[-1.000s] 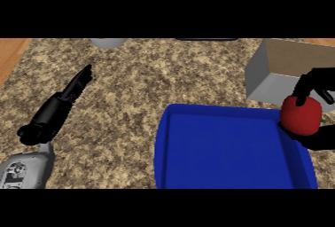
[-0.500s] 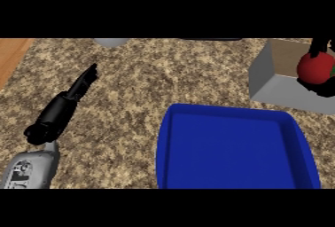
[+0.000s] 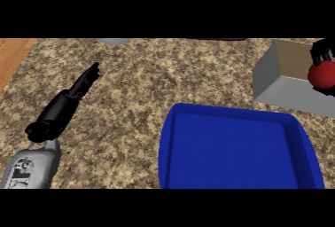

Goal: Pick the tomato from the tray and place it in the cardboard box

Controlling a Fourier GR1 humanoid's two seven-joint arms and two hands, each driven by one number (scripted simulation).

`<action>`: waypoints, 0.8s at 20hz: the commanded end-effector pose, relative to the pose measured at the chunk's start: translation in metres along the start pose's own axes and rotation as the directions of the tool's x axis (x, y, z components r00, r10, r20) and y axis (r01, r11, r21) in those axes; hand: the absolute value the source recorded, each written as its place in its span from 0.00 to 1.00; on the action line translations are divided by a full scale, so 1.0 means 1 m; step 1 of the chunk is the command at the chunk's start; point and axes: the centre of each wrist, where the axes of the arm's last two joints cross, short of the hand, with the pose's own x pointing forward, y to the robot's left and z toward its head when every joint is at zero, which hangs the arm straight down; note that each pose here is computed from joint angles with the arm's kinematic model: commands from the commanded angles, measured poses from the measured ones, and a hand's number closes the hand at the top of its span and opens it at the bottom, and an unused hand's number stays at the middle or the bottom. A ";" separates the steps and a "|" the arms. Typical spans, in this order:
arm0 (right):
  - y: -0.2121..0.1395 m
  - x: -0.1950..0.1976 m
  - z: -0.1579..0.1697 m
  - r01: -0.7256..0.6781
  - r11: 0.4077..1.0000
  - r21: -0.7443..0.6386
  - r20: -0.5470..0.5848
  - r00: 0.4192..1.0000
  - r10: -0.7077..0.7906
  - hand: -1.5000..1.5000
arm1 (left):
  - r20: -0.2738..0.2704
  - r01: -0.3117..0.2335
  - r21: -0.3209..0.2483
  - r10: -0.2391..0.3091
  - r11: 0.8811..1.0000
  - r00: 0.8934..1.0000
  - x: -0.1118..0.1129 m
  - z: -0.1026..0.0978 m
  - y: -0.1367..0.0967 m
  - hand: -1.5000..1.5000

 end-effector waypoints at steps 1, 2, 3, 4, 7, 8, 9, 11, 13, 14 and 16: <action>0.011 -0.030 0.007 -0.037 0.990 0.139 -0.065 0.997 0.046 1.00 | 0.002 -0.005 -0.020 0.005 1.000 1.000 0.005 -0.008 -0.008 0.50; 0.001 -0.024 -0.004 -0.022 0.988 0.150 -0.070 0.997 0.033 1.00 | 0.004 0.017 -0.011 -0.016 1.000 1.000 0.003 -0.008 0.001 0.50; 0.024 -0.037 0.006 -0.020 0.978 0.206 -0.052 0.998 0.032 0.00 | 0.018 0.005 -0.007 -0.005 1.000 1.000 0.006 0.000 -0.008 0.50; -0.007 -0.034 0.007 0.015 0.975 0.223 0.000 1.000 -0.016 0.00 | 0.019 0.004 0.000 -0.004 1.000 1.000 0.003 -0.009 -0.006 0.50; -0.003 -0.031 -0.005 0.020 0.974 0.224 0.122 0.991 -0.049 0.00 | 0.010 0.001 -0.004 -0.001 1.000 1.000 -0.001 -0.003 0.002 0.50; 0.003 -0.034 -0.004 0.055 0.978 0.201 0.153 0.984 -0.087 0.00 | 0.013 -0.003 0.008 0.003 1.000 1.000 0.000 -0.007 -0.012 0.50; 0.006 -0.036 -0.003 0.095 0.979 0.178 0.185 0.974 -0.128 0.00 | 0.002 0.013 0.001 -0.013 1.000 1.000 -0.005 0.007 -0.002 0.50; 0.007 -0.039 -0.003 0.230 0.969 0.086 0.241 0.939 -0.244 0.00 | 0.012 0.001 0.007 -0.001 1.000 1.000 0.002 -0.003 -0.012 0.50; 0.009 -0.033 -0.015 0.423 0.906 0.003 0.337 0.853 -0.399 0.00 | 0.014 0.009 0.009 -0.009 1.000 1.000 0.006 -0.010 -0.010 0.50; 0.013 -0.039 -0.012 0.555 0.831 -0.037 0.363 0.782 -0.506 0.00 | 0.004 0.016 0.016 -0.016 1.000 1.000 0.002 -0.002 0.005 0.50; 0.021 -0.040 -0.017 0.710 0.703 -0.042 0.371 0.665 -0.648 0.00 | 0.001 -0.001 -0.008 0.001 1.000 1.000 -0.002 0.002 -0.002 0.50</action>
